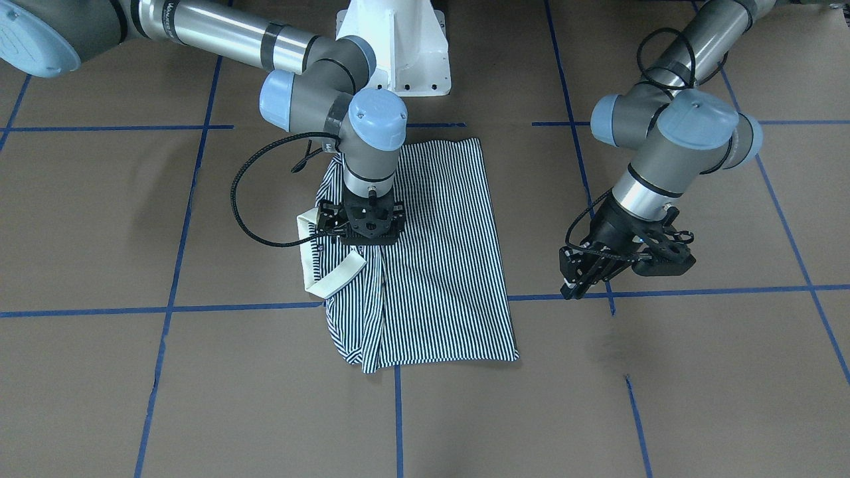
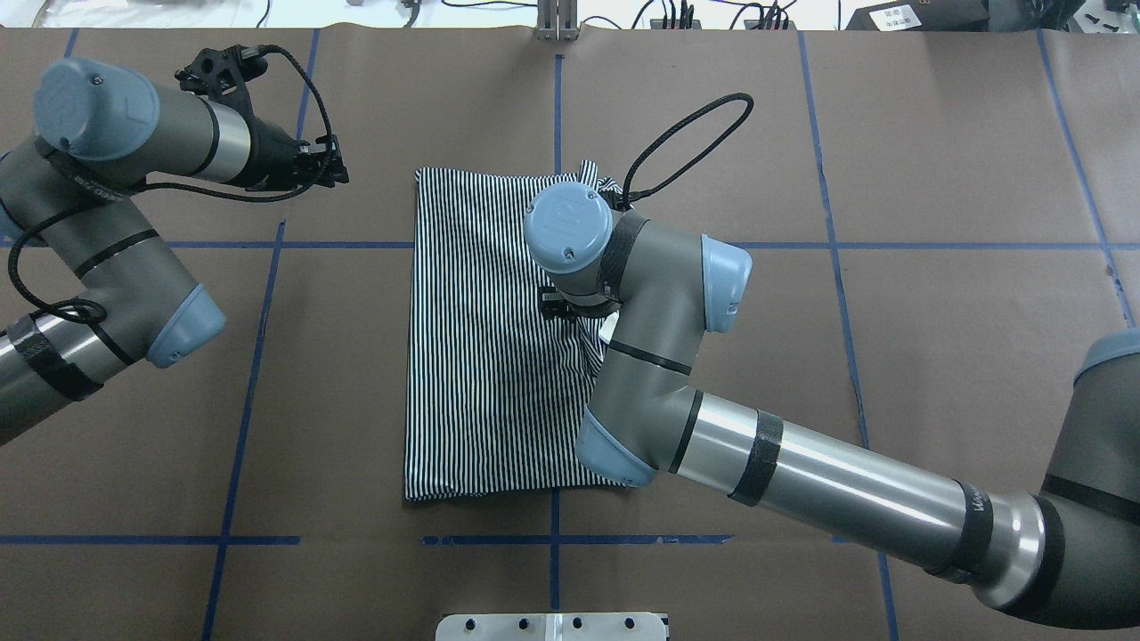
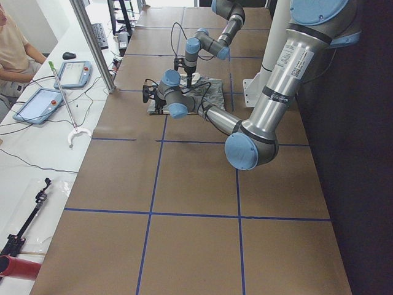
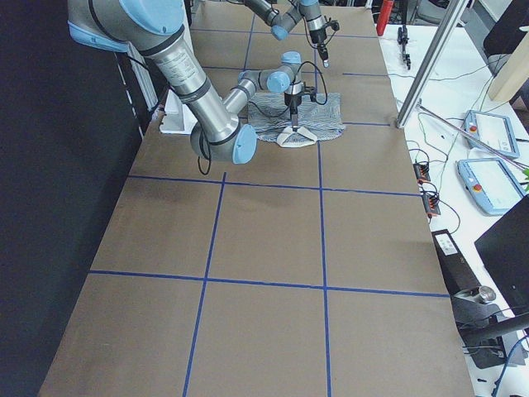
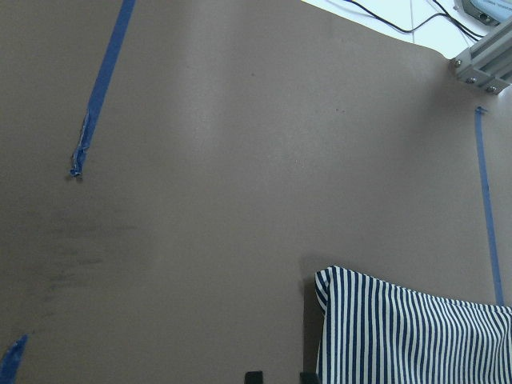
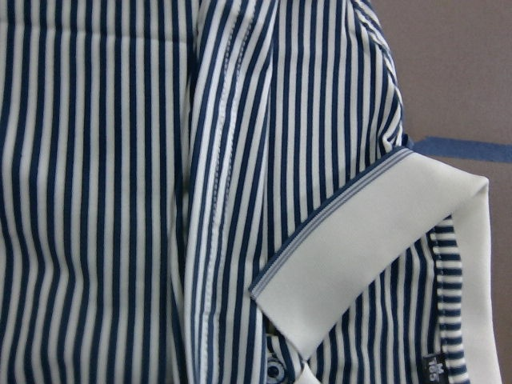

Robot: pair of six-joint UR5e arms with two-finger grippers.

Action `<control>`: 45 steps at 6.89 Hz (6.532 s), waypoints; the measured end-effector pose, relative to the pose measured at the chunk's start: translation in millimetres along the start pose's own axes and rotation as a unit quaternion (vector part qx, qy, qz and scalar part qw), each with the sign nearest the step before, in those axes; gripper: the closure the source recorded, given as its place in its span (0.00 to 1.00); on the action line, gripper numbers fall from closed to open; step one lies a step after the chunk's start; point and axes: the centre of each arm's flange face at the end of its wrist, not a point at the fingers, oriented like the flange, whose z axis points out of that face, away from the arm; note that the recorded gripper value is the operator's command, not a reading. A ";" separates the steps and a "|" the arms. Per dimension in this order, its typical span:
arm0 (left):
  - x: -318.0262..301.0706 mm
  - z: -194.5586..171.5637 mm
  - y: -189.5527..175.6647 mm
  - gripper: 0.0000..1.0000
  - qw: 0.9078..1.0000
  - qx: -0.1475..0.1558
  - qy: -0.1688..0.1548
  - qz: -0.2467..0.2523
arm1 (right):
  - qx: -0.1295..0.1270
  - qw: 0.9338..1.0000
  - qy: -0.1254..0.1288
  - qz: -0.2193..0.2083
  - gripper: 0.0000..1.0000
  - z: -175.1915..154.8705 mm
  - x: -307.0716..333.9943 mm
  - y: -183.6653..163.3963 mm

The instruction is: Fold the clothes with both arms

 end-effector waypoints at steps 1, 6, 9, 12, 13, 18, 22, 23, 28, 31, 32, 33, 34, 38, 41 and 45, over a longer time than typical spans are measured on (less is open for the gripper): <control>-0.2 0.0 0.1 0.72 1.000 0.000 0.000 0.000 | -0.002 1.000 0.001 0.000 0.00 1.9 -1.2 0.9; 1.9 -2.1 0.3 0.72 1.000 0.001 0.002 0.000 | -0.021 1.000 0.002 -0.003 0.00 14.6 25.6 13.1; 3.9 -4.9 0.6 0.72 1.000 0.002 0.005 0.001 | -0.020 1.000 0.004 -0.013 0.00 19.0 99.1 10.3; 11.9 -13.9 1.5 0.72 1.000 0.001 0.003 0.000 | -0.015 1.000 0.005 -0.011 0.00 14.1 121.9 -5.9; 14.0 -16.0 2.1 0.72 1.000 0.001 0.001 0.000 | -0.012 1.000 -0.001 -0.008 0.00 6.6 120.2 -13.7; 29.1 -32.2 6.2 0.72 1.000 -0.001 0.002 0.000 | 0.018 0.981 -0.059 0.186 0.12 -41.7 86.4 70.0; 30.1 -33.3 6.5 0.72 1.000 -0.001 0.001 -0.001 | 0.004 0.907 -0.076 0.414 0.13 -38.8 61.9 156.3; 30.1 -33.3 6.5 0.72 1.000 -0.001 0.001 -0.001 | -0.001 0.903 -0.074 0.422 0.13 -35.3 57.3 166.3; 30.8 -34.1 6.7 0.72 1.000 -0.001 0.002 -0.003 | -0.011 0.903 -0.072 0.423 0.27 -3.8 45.8 179.6; 31.9 -35.3 6.8 0.72 1.000 0.000 0.003 -0.003 | -0.018 0.902 -0.081 0.424 1.00 -1.4 44.2 179.5; 32.7 -36.3 7.0 0.72 1.000 0.000 0.004 -0.003 | -0.021 0.902 -0.083 0.423 1.00 -4.6 44.9 179.2; 33.3 -37.0 7.1 0.72 1.000 0.000 0.005 -0.003 | -0.024 0.902 -0.084 0.423 1.00 -6.1 47.1 179.5; 33.4 -37.2 7.1 0.71 1.000 0.001 0.005 -0.003 | -0.025 0.902 -0.083 0.423 1.00 -6.2 51.0 180.7; 71.9 -62.6 57.2 0.67 0.997 -0.035 0.026 -0.065 | -0.030 0.900 -0.107 0.422 1.00 -34.6 75.6 187.4; 130.9 -75.4 242.9 0.62 0.980 -0.106 0.000 -0.166 | -0.033 0.899 -0.119 0.421 1.00 -48.0 81.4 189.4; 90.6 -45.7 341.8 0.55 0.972 -0.125 -0.080 -0.185 | -0.033 0.898 -0.122 0.421 1.00 -50.9 80.9 190.0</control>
